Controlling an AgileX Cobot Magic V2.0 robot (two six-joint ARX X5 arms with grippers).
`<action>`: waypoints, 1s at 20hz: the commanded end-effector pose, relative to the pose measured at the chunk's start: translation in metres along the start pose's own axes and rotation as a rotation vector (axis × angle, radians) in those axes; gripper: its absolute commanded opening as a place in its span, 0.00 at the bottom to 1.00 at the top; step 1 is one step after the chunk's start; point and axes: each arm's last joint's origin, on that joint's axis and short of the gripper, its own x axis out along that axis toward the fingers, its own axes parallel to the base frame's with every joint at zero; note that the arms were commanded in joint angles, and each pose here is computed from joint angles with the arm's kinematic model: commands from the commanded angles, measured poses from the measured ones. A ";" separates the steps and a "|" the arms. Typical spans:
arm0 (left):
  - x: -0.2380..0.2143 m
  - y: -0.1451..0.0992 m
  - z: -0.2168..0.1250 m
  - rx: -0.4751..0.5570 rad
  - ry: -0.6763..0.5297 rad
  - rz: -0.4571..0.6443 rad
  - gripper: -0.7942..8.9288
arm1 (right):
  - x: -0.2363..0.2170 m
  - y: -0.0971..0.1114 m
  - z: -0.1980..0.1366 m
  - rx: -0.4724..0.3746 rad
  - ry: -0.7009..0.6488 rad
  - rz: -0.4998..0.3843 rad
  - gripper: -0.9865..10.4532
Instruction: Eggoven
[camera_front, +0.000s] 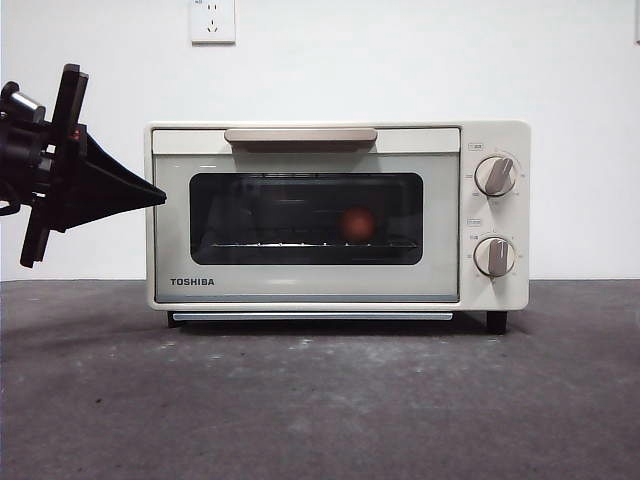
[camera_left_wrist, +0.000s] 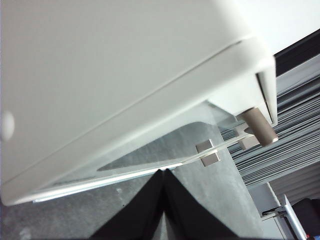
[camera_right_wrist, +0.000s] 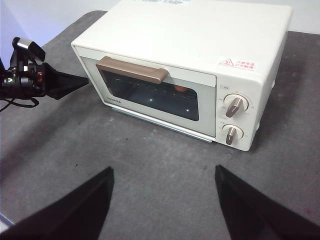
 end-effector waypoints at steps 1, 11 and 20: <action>-0.001 -0.013 0.008 0.030 -0.018 -0.025 0.09 | -0.002 0.001 0.003 0.007 -0.012 0.008 0.37; -0.032 -0.078 0.009 0.177 -0.041 0.050 0.09 | 0.003 0.000 0.002 -0.017 -0.007 -0.052 0.35; -0.077 -0.134 -0.013 0.339 -0.088 0.272 0.09 | 0.040 -0.004 -0.030 -0.013 -0.076 -0.037 0.25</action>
